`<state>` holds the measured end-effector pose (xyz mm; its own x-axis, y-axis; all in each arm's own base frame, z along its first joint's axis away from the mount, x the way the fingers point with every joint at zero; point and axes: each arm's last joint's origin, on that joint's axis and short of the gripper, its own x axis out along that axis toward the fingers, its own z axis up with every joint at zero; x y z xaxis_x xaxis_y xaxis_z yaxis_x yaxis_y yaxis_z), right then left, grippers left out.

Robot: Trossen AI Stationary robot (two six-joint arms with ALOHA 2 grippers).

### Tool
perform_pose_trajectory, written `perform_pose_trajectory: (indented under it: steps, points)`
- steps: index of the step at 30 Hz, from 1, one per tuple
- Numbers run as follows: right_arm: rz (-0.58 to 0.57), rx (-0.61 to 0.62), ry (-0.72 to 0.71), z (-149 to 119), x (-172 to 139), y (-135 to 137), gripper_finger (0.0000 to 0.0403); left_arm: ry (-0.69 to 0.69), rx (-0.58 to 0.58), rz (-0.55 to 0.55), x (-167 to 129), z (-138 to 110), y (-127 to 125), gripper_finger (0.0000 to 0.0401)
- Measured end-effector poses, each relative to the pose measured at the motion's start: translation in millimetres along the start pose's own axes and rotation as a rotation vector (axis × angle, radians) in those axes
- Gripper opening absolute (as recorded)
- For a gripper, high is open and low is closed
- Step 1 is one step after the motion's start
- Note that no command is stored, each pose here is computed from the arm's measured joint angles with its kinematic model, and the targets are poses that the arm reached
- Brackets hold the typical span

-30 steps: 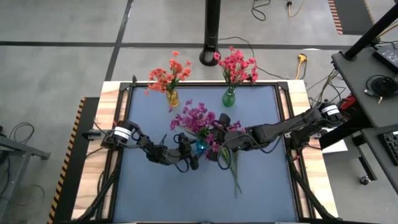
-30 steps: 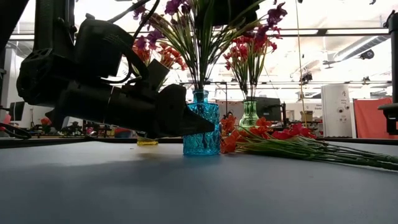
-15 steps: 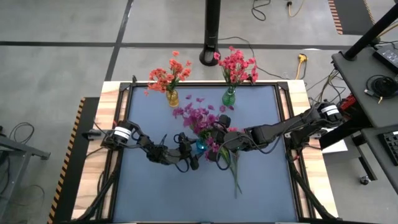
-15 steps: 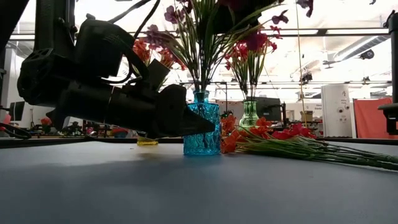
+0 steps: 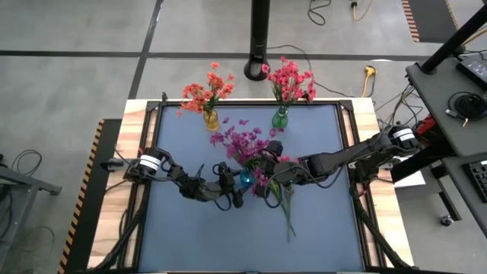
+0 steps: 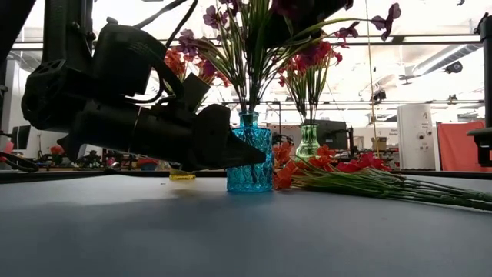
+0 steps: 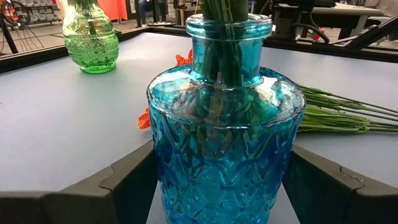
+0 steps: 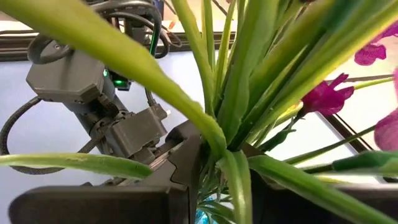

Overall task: Sort flowers into vase by color
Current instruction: Put the violet flower into the blue vase

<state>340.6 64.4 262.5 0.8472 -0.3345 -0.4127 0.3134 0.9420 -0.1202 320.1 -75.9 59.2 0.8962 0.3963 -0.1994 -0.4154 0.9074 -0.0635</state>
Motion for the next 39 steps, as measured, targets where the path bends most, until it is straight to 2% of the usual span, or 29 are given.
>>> perform_pose_trajectory:
  steps: [39]
  points:
    - [-0.004, -0.05, 0.056, -17, 18, 9, 0.0068, -0.001, 0.006, -0.005, 1, 1, -2, 0.0283]
